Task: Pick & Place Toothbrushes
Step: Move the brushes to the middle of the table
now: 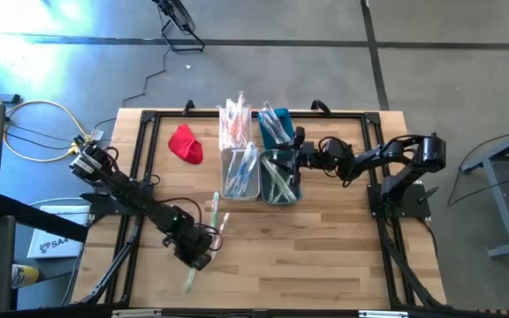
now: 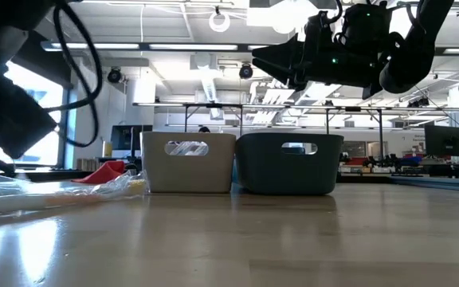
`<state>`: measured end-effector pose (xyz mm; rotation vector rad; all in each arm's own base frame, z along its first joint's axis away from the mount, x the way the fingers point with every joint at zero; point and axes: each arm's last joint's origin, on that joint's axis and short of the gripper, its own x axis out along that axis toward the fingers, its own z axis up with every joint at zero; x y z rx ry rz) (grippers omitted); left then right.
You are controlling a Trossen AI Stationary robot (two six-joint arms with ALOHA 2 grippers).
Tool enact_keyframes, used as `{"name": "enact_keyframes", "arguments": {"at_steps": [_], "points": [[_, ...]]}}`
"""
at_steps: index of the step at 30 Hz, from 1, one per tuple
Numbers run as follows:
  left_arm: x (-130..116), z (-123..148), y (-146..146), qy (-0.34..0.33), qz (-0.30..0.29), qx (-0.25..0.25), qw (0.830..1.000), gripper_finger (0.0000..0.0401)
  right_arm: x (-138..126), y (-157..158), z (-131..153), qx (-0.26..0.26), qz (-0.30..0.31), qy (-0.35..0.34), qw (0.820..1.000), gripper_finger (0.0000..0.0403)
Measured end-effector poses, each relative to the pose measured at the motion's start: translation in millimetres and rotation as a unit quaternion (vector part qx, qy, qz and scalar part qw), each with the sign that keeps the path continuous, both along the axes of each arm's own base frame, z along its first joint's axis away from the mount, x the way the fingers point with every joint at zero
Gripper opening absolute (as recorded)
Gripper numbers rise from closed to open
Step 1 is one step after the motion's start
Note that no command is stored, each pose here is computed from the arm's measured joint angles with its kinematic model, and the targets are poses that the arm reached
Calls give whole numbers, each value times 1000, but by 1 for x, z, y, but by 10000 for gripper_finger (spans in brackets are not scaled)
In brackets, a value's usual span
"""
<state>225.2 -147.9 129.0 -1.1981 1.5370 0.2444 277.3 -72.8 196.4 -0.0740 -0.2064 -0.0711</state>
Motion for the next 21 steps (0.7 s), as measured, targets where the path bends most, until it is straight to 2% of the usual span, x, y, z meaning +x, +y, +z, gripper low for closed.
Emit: {"name": "enact_keyframes", "arguments": {"at_steps": [9,13,21], "points": [[21,1,28,-105,-8,71,992,5,0,0,0,0,0,0,1000,204],[29,1,43,-140,-34,91,985,5,0,0,0,0,0,0,1000,203],[32,0,58,-158,-90,69,981,5,0,0,0,0,0,0,1000,204]]}}
